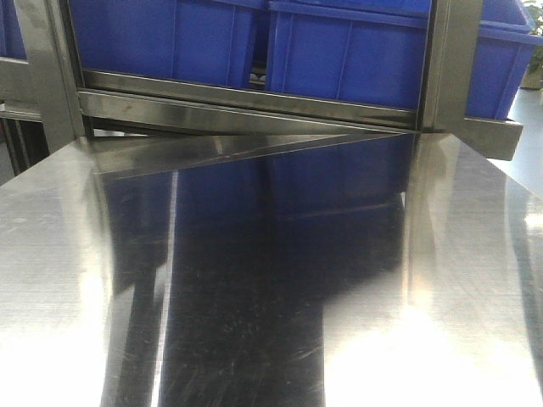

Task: Place yellow foam block on left shelf second layer
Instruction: 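Drive the base away from the table holding the cube in the right gripper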

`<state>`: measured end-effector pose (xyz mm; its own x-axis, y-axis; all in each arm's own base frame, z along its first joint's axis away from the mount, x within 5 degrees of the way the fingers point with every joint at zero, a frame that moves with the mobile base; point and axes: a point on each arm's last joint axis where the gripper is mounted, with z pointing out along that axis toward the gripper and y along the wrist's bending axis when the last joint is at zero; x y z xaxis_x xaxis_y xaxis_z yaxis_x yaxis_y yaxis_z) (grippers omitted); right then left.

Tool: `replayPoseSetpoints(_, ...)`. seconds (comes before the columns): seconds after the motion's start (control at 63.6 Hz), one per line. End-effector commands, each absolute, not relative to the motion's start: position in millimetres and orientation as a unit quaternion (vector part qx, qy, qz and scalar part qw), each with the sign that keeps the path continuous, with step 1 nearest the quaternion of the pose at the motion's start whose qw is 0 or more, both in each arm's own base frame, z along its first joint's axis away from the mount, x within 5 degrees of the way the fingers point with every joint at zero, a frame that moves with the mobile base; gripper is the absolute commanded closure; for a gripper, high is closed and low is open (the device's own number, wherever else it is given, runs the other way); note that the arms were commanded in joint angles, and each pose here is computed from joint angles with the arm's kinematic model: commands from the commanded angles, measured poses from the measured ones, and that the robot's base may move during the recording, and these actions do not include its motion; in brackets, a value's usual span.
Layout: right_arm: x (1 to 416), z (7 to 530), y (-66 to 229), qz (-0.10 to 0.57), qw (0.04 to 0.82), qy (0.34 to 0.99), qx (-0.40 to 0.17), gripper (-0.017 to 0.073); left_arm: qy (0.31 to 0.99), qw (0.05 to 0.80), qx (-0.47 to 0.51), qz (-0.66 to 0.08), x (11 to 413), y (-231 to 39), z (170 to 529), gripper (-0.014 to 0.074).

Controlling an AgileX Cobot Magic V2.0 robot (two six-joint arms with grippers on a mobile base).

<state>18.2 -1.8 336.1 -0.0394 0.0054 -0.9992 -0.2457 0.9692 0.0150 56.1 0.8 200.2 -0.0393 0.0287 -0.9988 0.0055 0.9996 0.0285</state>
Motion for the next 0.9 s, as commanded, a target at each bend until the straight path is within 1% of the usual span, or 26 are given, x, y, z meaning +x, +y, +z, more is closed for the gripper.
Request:
replayPoseSetpoints(0.0, 17.3, 350.8, -1.9, 0.088, 0.721, 0.682, -0.085, 0.0208, 0.697, 0.717, 0.019, -0.004, 56.5, -1.4, 199.7, 0.0457)
replayPoseSetpoints(0.88, 17.5, 350.7, -1.9, 0.087, 0.72, 0.683, -0.085, 0.0208, 0.697, 0.717, 0.019, -0.004, 56.5, -1.4, 199.7, 0.0457)
